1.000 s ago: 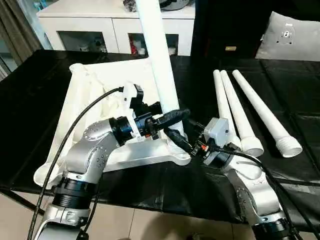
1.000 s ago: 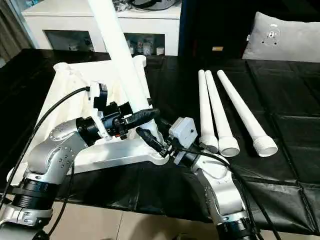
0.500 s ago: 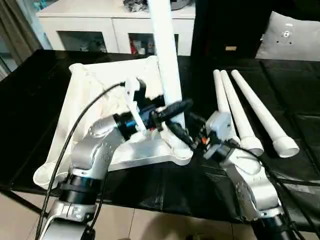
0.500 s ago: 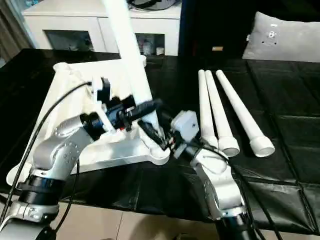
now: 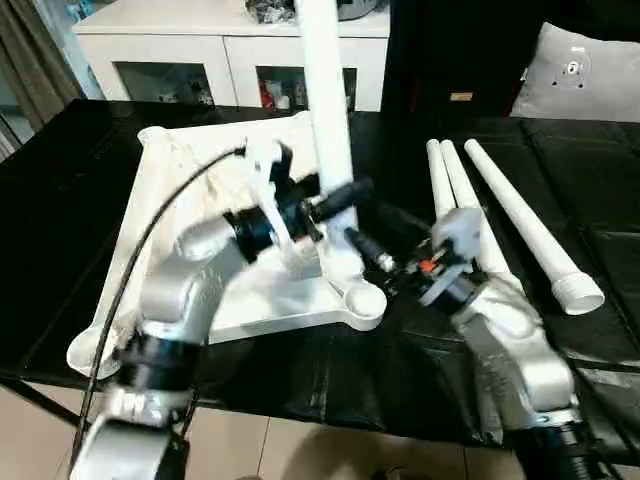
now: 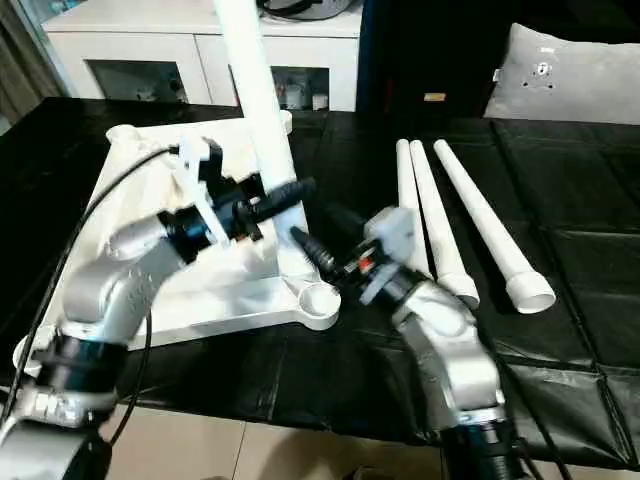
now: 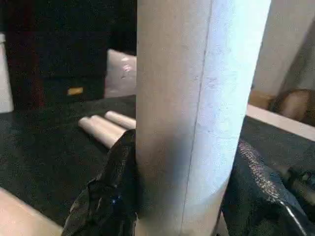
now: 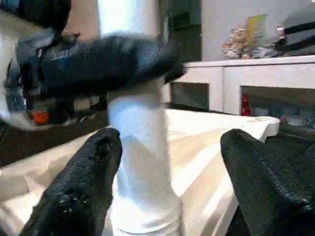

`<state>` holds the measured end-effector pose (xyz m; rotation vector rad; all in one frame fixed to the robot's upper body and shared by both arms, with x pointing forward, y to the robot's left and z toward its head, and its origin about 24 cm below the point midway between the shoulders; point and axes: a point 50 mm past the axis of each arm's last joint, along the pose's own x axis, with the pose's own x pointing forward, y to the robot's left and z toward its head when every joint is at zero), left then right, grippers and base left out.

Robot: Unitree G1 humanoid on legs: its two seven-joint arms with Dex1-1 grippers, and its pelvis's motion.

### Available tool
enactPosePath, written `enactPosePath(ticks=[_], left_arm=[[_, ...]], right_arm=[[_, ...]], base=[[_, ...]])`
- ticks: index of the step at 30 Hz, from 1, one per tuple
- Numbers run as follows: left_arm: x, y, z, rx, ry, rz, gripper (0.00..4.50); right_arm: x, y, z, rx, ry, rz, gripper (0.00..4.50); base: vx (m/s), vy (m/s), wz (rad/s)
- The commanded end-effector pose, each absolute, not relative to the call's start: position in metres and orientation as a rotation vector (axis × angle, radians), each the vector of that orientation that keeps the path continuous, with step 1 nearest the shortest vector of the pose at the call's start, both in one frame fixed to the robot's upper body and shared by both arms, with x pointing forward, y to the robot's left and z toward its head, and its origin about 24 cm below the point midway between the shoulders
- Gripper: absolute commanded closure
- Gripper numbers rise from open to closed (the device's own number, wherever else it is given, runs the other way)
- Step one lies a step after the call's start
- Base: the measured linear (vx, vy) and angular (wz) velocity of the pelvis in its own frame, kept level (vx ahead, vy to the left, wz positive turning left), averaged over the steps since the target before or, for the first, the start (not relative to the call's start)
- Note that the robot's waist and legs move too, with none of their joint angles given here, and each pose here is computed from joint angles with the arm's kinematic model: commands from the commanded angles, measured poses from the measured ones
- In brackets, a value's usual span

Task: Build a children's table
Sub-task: Pick table leg

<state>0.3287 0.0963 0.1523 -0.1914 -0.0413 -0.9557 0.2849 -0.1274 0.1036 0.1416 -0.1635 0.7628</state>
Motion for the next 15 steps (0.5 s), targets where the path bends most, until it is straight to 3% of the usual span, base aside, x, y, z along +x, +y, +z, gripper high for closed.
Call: enactPosePath(ticks=[1, 3, 6, 8, 15], left_arm=[[0.333, 0.102, 0.157, -0.167, -0.042, -0.913, 2.60], [0.335, 0.104, 0.158, -0.172, -0.028, -0.899, 2.60], [0.337, 0.109, 0.160, -0.168, -0.003, -0.880, 2.60], [0.337, 0.111, 0.161, -0.175, 0.009, -0.883, 2.60], [0.333, 0.110, 0.170, -0.180, 0.035, -0.945, 2.60]], right_arm=[[0.287, -0.132, 0.115, 0.132, -0.195, 0.748, 0.71], [0.287, -0.134, 0.116, 0.136, -0.192, 0.745, 0.47], [0.288, -0.139, 0.117, 0.042, -0.161, 0.716, 0.29], [0.290, -0.143, 0.119, 0.056, -0.153, 0.695, 0.05], [0.291, -0.153, 0.131, 0.192, -0.097, 0.754, 0.05]], base=[[0.000, 0.000, 0.00], [0.000, 0.000, 0.00], [0.000, 0.000, 0.00], [0.000, 0.000, 0.00], [0.000, 0.000, 0.00]])
